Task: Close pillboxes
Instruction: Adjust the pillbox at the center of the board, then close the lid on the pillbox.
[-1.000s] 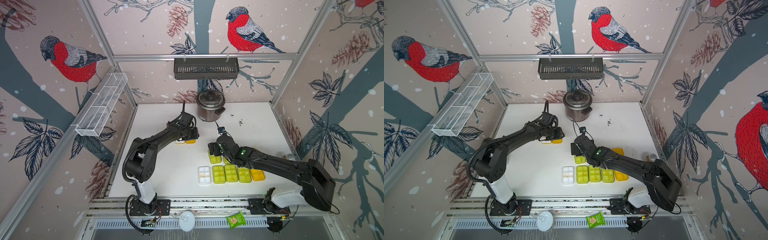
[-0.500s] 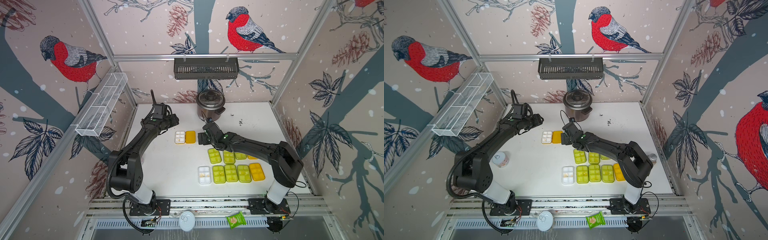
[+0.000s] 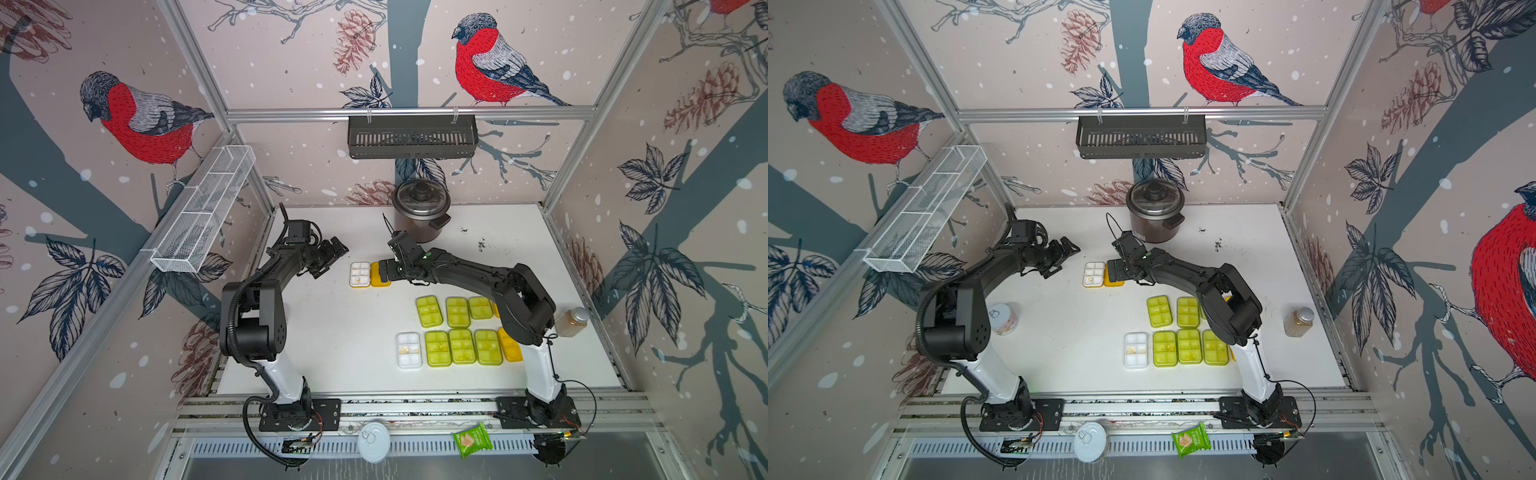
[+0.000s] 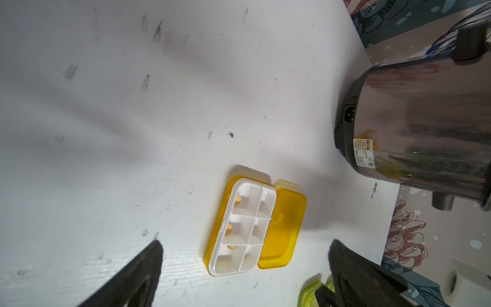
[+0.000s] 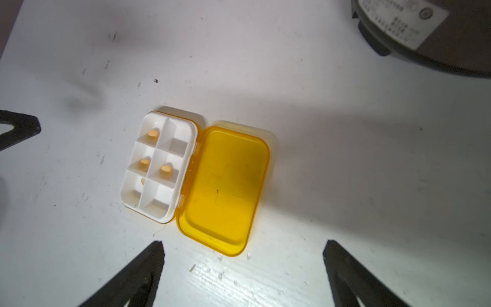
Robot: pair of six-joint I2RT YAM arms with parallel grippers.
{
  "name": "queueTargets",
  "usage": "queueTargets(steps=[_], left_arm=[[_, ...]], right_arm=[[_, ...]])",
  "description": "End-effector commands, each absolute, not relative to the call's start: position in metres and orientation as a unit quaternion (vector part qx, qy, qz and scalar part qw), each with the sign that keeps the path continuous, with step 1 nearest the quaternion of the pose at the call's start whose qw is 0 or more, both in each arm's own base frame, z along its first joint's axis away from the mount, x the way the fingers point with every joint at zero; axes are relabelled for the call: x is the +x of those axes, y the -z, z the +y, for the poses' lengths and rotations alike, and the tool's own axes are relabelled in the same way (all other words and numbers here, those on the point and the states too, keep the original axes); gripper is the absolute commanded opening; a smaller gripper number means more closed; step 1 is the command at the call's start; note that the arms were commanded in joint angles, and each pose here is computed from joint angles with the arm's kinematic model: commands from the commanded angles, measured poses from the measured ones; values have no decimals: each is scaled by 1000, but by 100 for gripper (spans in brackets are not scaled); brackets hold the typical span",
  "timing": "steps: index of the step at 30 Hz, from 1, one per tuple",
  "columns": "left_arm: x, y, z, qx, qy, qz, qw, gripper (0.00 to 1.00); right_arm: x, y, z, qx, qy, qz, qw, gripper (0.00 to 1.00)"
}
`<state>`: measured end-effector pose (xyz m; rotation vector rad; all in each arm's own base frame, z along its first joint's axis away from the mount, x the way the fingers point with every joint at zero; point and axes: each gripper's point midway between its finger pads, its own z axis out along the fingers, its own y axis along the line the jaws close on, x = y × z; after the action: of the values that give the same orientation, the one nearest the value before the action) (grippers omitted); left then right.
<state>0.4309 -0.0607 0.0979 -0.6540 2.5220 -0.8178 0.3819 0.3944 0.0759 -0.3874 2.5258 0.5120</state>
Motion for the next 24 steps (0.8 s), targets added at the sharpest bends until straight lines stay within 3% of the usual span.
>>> queueTargets(steps=[1,8,24], left_arm=[[434,-89,-57,-253,294,900,201,96],[430,-69,-78,-250,352,889,152,93],[428,-47,-101,-230,373,892,105,93]], right_arm=[[378,-71,404,-159,-217,933,239,95],[379,-61,411,-144,-278,928,201,93],[378,-54,420,-101,-398,901,138,89]])
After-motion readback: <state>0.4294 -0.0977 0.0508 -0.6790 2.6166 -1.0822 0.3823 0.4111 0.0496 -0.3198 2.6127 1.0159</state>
